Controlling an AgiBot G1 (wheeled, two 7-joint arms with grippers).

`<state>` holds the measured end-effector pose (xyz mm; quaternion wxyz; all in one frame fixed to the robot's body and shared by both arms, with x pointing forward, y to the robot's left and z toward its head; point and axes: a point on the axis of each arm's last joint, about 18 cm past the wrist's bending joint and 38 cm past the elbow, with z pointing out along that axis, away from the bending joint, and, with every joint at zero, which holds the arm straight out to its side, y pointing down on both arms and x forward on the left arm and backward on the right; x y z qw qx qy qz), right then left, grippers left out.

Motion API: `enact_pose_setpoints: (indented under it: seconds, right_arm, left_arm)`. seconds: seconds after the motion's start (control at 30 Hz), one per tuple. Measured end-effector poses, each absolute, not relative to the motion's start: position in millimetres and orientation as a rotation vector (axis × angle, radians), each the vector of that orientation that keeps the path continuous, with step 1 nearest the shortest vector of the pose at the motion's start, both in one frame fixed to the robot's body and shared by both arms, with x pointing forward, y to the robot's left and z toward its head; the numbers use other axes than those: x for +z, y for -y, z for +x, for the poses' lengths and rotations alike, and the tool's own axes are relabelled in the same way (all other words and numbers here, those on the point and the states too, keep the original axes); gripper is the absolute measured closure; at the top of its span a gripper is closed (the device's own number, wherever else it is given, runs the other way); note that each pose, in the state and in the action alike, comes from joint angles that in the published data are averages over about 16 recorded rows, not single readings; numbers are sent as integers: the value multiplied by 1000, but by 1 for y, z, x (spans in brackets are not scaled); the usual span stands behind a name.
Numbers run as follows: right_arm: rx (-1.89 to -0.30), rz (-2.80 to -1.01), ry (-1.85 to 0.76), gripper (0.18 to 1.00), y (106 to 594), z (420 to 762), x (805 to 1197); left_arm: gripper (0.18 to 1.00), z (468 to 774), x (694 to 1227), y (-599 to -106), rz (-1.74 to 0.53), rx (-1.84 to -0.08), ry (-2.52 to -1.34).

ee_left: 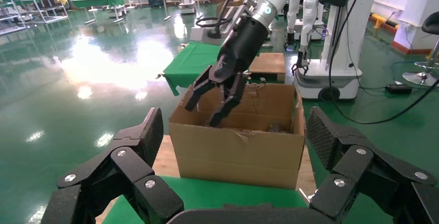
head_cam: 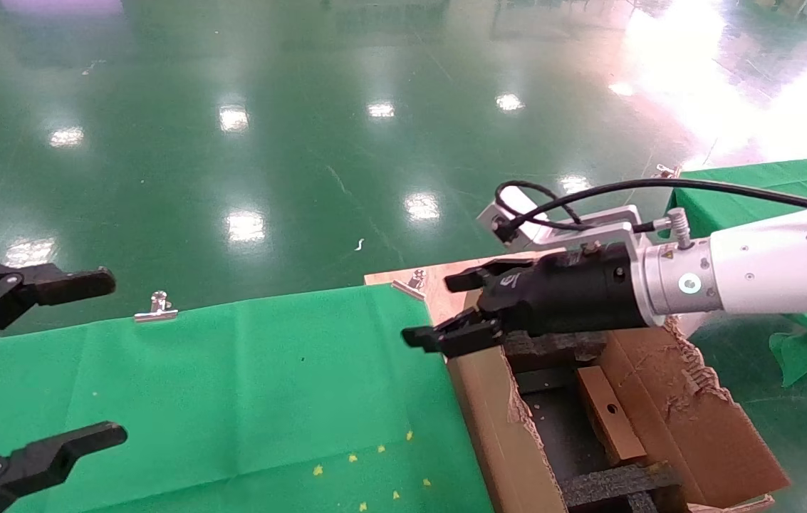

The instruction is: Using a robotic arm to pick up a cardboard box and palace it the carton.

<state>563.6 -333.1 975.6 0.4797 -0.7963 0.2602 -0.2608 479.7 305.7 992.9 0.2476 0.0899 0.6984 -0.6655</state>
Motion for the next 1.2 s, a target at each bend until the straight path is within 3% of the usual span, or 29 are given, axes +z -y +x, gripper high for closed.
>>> enact_pose_setpoints:
  seconds: [0.57,1.2]
  right_arm:
    - [-521,-1840,-178,178,303,523,981]
    - [-549,-1587,234,178,302,474,993]
  left_arm:
    - [183,480,993,-306,245,-1814,-1904]
    - [183,480,993,-306,245,-1814,-1904]
